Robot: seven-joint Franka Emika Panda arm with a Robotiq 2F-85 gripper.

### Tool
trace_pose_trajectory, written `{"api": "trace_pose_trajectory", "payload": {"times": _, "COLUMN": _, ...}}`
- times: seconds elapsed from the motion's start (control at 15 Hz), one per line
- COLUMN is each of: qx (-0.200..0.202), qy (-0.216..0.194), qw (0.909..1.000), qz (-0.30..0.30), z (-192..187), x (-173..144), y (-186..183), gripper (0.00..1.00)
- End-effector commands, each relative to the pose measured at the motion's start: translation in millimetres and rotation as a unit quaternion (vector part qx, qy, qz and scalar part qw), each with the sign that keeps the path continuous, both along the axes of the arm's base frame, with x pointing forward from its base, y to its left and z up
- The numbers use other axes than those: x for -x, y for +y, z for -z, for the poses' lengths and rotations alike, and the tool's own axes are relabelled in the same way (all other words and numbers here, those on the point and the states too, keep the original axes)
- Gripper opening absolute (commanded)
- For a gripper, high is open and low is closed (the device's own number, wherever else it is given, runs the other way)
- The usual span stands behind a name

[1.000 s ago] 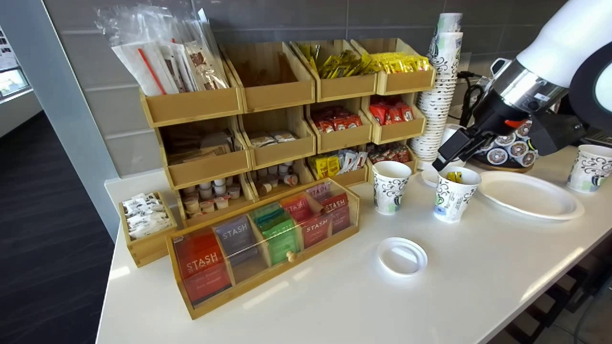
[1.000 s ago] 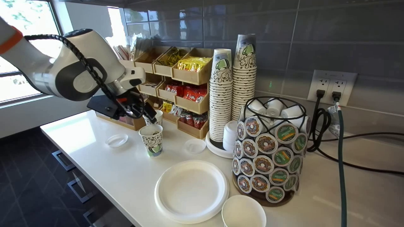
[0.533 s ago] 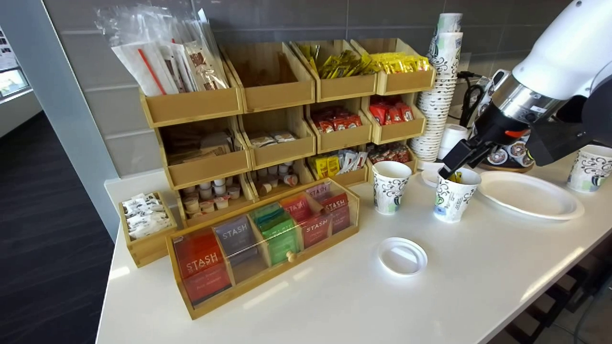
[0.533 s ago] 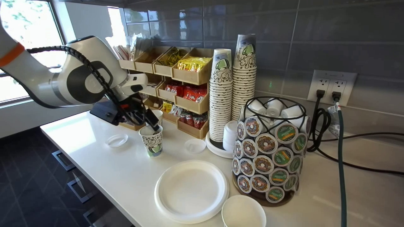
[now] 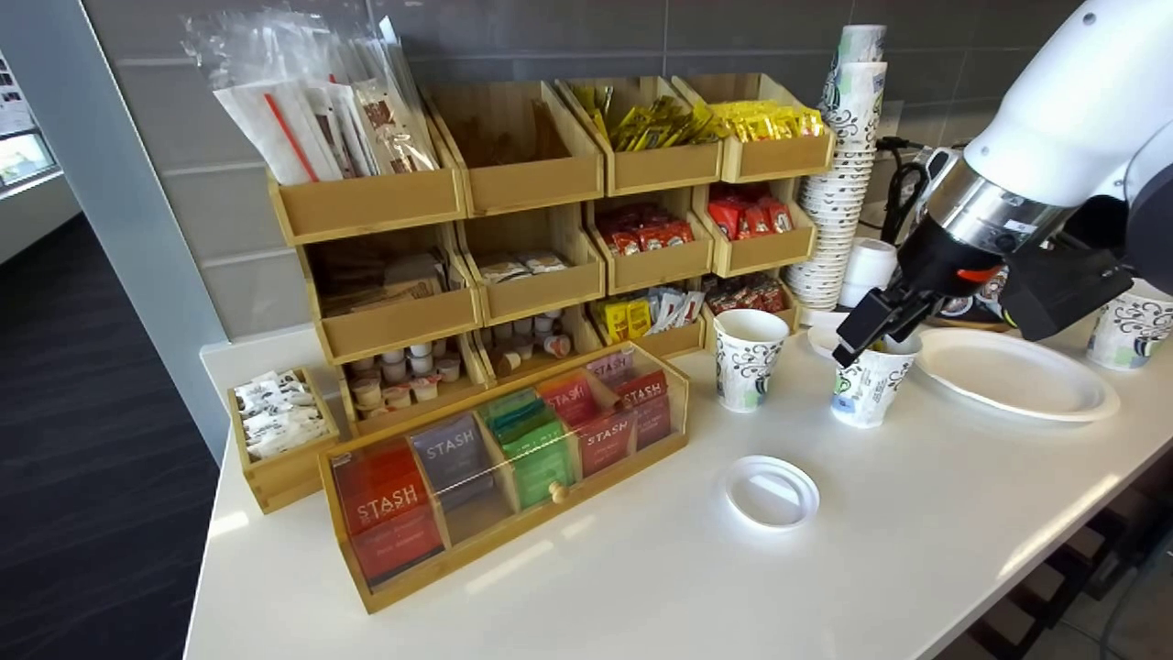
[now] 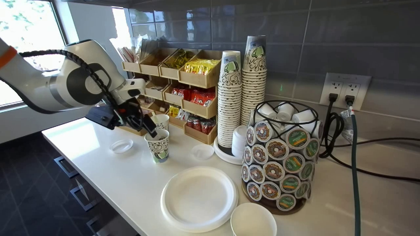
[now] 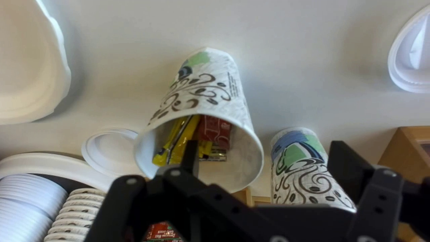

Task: Pick up the paper cup with sachets in it and pour the contents of the cup onto the white plate

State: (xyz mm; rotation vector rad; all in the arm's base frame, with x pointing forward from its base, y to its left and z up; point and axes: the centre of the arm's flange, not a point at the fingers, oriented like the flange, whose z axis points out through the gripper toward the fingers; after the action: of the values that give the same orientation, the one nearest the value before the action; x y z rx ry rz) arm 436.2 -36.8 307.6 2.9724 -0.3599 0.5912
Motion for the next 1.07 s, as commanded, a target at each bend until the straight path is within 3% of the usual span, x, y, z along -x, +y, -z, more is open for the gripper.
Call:
{"api": "trace_pose_trajectory", "payload": {"times": 0.0, "qx": 0.008, "qy": 0.0, "qw": 1.0, "qz": -0.002, "z": 9.9, "x": -4.9, "y": 12.1, "gripper": 0.7}}
{"api": "trace_pose_trajectory", "payload": {"times": 0.2, "qx": 0.013, "qy": -0.001, "qw": 0.9999, "qz": -0.004, "z": 10.6, "x": -6.7, "y": 14.8, "gripper": 0.44}}
{"api": "trace_pose_trajectory", "payload": {"times": 0.6, "qx": 0.021, "qy": -0.006, "qw": 0.9997, "qz": 0.011, "z": 7.8, "x": -10.4, "y": 8.0, "gripper": 0.01}}
{"api": "trace_pose_trajectory", "payload": {"times": 1.0, "qx": 0.016, "qy": 0.004, "qw": 0.9987, "qz": 0.049, "z": -0.6, "x": -18.6, "y": -11.5, "gripper": 0.01}}
